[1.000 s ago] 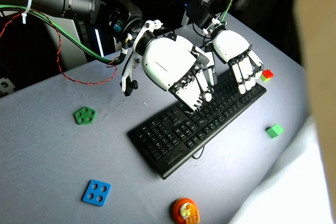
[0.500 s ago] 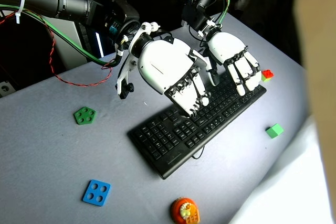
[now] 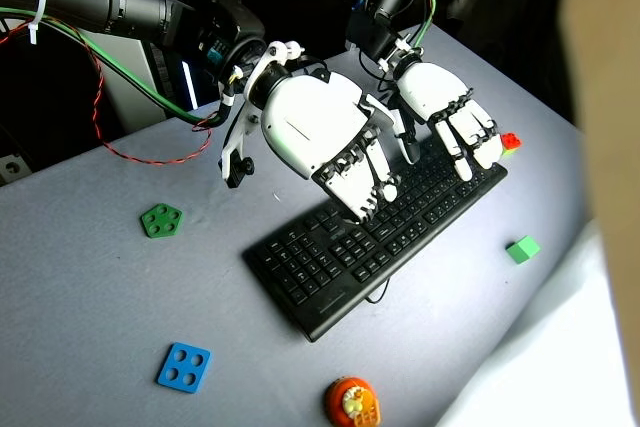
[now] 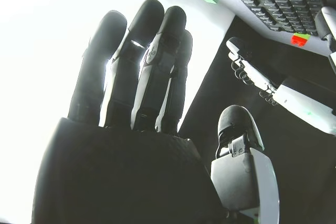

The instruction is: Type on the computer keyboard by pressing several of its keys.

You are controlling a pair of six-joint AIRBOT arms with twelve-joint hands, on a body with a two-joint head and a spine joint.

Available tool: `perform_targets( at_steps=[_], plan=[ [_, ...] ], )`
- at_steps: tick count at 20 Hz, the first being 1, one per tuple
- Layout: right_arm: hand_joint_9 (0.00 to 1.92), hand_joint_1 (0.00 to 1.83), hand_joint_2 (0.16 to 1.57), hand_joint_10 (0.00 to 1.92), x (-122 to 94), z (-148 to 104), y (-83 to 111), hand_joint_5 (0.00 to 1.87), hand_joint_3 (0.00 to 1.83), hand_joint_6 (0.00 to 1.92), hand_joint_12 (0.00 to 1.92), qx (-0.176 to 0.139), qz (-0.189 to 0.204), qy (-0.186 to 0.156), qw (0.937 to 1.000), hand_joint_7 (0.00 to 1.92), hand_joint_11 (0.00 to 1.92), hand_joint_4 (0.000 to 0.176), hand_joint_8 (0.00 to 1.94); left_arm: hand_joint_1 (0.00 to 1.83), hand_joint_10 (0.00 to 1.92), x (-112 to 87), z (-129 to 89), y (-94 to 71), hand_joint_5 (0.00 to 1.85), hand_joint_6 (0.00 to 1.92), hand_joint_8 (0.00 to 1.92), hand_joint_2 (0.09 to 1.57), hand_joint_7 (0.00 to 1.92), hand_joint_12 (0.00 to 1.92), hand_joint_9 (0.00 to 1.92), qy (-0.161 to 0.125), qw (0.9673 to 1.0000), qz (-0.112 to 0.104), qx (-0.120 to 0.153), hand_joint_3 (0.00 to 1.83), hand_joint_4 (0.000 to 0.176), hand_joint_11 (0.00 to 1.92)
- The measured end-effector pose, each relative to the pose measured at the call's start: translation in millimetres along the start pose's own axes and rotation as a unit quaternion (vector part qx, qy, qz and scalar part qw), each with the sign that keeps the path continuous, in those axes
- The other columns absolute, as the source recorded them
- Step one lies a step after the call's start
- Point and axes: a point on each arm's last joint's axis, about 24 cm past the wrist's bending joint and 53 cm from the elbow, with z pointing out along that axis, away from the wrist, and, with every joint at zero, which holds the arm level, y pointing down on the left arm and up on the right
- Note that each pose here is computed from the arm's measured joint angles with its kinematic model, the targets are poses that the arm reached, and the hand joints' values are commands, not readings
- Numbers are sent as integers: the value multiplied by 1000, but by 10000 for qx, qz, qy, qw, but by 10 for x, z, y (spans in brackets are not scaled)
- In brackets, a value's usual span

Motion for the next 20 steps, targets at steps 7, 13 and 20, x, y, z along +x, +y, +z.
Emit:
perform_targets(
  at_steps=[7,13,20],
  plan=[
    [623,19,1207,948,-12,0,-7,753,3,22,1686,11,-1,-22,10000,939,236,0,12,55,25,-24,29,-5,281,20,15,1132,308,881,324,230,9994,-255,33,2,55,0],
    [612,0,1202,963,-141,16,26,767,0,26,1704,-163,-141,-140,9997,940,226,0,10,109,42,-129,87,-266,408,29,28,1164,479,1047,440,1026,9926,-369,526,4,34,0],
    [712,0,1217,1241,-154,16,-37,954,0,438,1810,-166,-216,-81,9996,1048,355,0,444,101,1090,-509,44,-487,772,181,385,1237,801,1715,436,1252,9891,-365,688,1,0,48]
  ],
)
